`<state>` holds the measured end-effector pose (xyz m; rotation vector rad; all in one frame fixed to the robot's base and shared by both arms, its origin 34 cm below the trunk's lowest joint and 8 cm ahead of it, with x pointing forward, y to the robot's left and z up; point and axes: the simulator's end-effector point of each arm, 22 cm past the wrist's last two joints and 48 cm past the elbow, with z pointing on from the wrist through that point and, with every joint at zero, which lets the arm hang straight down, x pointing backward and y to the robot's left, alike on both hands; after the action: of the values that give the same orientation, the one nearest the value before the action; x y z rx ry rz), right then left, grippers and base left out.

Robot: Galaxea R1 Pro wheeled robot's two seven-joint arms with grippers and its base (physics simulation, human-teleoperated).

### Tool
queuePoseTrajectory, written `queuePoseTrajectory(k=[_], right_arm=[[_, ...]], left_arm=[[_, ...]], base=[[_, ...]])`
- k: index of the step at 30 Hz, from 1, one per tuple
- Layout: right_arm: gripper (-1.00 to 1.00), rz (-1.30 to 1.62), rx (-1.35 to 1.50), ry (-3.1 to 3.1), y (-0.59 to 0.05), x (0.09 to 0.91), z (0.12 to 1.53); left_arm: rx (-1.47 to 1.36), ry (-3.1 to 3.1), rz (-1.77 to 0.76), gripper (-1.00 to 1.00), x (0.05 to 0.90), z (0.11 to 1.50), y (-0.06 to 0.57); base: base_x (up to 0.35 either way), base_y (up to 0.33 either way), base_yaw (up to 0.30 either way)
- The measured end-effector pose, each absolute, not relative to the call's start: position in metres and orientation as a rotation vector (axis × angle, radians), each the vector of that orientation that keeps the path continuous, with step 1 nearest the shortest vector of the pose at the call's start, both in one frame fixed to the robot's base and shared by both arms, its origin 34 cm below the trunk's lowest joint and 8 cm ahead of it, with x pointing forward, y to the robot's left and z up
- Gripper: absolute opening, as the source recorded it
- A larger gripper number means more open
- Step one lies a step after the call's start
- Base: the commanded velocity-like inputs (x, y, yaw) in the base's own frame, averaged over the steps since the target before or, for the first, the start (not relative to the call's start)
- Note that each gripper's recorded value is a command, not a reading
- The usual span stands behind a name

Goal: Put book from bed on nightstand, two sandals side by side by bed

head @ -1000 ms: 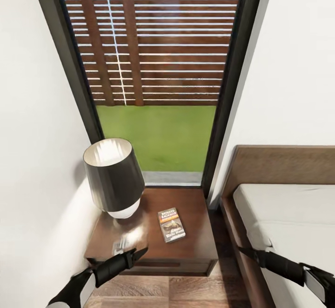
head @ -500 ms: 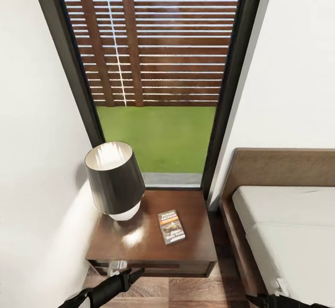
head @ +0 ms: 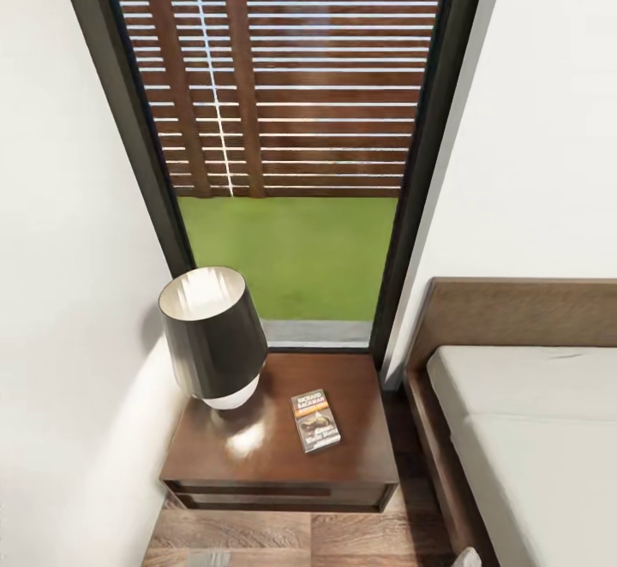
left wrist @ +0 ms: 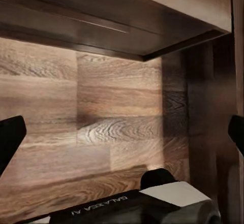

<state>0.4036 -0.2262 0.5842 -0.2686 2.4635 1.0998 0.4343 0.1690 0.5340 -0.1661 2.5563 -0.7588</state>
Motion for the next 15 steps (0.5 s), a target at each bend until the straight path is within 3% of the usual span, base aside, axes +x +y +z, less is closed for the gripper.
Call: queuePoseTrajectory(k=[4, 15], right_arm=[[1.00, 0.986, -0.215, 2.509, -0.205, 0.412, 0.570], [1.00, 0.709, -0.108, 2.599, -0.181, 0.425, 0.552]], left_arm=[[-0.160, 2.658, -0.557, 1.00, 0.410, 0.517, 0.195], [-0.158, 2.769, -0.319, 1.00, 0.365, 0.512, 0.228]], base=[[0.000, 0.000, 0.000], [0.000, 0.000, 0.000]])
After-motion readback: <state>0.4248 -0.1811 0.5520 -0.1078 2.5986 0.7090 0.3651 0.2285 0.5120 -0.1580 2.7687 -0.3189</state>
